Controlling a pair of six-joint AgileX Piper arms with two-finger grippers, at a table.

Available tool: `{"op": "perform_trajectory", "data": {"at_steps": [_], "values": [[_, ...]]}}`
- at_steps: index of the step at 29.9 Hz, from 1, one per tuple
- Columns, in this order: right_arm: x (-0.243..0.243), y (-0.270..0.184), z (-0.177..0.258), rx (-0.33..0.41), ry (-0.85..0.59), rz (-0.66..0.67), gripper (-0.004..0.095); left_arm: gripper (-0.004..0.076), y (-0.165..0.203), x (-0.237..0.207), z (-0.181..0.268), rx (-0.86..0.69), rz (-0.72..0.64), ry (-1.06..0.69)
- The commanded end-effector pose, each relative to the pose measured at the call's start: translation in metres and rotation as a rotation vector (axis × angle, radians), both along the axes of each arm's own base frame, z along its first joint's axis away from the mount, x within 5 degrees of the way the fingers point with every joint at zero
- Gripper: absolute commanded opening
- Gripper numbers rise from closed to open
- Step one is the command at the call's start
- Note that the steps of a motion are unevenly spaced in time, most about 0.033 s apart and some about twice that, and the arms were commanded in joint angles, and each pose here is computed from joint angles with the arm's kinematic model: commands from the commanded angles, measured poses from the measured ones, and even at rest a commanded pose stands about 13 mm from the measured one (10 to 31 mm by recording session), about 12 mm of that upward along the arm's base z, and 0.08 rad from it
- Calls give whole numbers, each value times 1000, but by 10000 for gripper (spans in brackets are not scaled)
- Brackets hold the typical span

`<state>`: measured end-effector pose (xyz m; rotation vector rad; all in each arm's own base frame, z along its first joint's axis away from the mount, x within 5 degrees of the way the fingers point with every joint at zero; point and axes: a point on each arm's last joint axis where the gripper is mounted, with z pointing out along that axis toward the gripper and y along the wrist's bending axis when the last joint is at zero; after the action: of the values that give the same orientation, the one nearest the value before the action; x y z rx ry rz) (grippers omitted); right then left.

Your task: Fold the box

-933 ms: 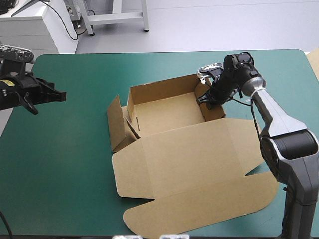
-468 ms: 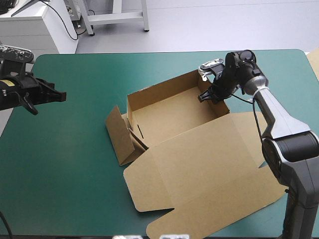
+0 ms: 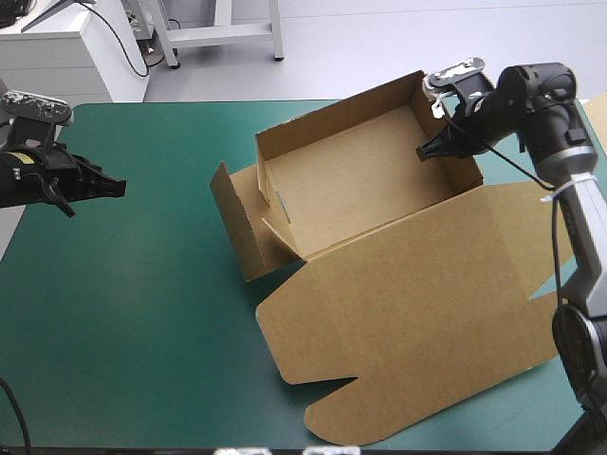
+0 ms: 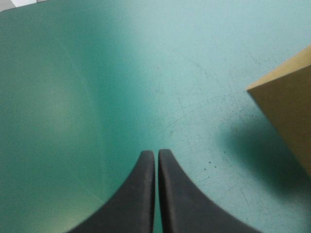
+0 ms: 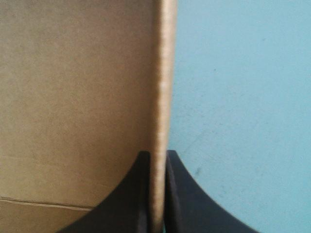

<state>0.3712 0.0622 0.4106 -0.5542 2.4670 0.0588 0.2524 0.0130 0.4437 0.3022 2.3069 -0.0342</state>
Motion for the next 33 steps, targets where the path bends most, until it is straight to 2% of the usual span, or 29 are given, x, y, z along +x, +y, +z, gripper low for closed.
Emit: {"op": "perform_trajectory", "data": {"at_steps": [1,7,13,20,24,28,33], "values": [[-31,-15,47,69,-133,-11,-21,8,1,3,5,-8,14,-54],[-47,-26,65,158,-178,-18,-21,8,4,16,-28,-21,42,-37],[-56,-27,74,159,-206,-2,-21,8,1,26,-54,-119,71,-69],[-62,-27,79,160,-225,2,-21,8,2,30,-71,-108,70,-97],[-62,-27,79,161,-225,2,-21,8,2,33,-78,-80,35,-85],[-64,-25,81,180,-228,11,-21,8,-3,41,-81,-154,17,-108],[-70,-24,86,194,-243,29,-21,8,-12,51,-85,-216,-87,-138]]}}
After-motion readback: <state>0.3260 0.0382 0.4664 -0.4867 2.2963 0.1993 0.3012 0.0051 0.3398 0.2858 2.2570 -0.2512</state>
